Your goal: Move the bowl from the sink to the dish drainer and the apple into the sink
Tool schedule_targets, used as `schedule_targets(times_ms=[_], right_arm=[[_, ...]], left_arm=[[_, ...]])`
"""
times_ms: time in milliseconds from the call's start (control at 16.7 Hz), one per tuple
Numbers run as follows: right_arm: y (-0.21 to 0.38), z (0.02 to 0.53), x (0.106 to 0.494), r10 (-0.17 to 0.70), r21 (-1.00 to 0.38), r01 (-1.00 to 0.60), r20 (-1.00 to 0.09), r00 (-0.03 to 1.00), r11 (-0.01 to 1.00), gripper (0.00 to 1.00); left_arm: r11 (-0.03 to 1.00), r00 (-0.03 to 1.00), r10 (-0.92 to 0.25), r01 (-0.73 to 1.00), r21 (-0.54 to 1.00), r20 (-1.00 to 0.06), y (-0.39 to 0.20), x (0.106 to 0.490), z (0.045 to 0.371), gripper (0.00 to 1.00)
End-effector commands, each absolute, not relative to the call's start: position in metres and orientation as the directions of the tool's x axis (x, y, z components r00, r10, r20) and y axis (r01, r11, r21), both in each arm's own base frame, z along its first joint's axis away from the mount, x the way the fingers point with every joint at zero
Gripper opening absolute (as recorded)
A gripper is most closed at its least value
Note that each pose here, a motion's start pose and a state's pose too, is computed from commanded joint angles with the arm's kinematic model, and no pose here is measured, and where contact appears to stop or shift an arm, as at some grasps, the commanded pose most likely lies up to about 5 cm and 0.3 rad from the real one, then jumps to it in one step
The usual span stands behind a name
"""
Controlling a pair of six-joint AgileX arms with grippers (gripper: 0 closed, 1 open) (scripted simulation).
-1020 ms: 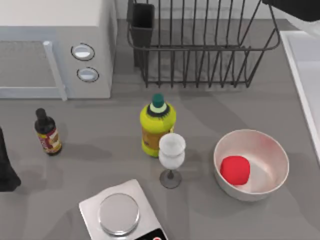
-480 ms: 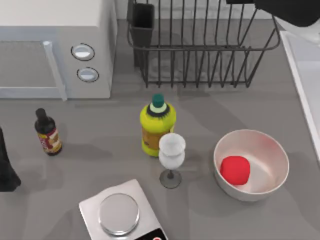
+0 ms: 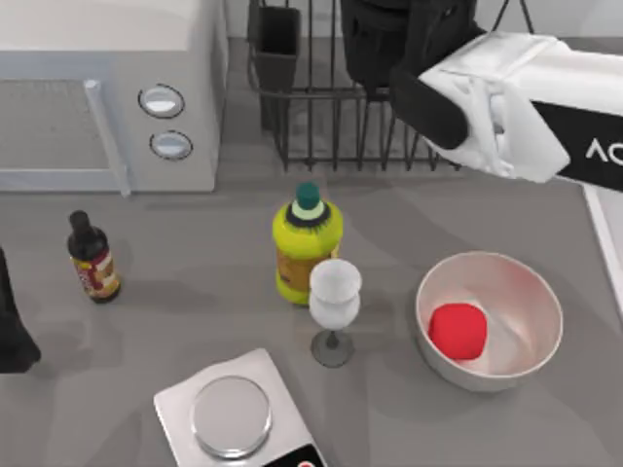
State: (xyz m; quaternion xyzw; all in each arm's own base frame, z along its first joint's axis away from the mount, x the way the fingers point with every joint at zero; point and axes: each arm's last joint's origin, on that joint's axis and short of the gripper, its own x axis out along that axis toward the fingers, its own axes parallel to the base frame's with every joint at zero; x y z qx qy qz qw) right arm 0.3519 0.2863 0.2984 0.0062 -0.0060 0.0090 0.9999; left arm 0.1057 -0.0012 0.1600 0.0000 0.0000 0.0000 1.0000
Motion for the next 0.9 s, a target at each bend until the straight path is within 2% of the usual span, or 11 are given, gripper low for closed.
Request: schedule_targets(times_ms=[300, 600, 900], right_arm=[[0.266, 0.227, 0.380, -0.007, 0.004, 0.007, 0.004, 1.000, 1.000, 0.00], [0.262, 0.219, 0.382, -0.010, 0.000, 0.010, 0.000, 1.000, 1.000, 0.00], [0.262, 0.219, 0.382, -0.010, 0.000, 0.010, 0.000, 1.000, 1.000, 0.38]], left_arm=[[1.000, 1.000, 0.000, 0.000, 0.000, 0.000, -0.001, 0.106, 0.160, 1.00], [1.000, 1.000, 0.000, 0.000, 0.000, 0.000, -0.001, 0.106, 0.160, 1.00], [1.000, 1.000, 0.000, 0.000, 0.000, 0.000, -0.001, 0.106, 0.160, 1.00]])
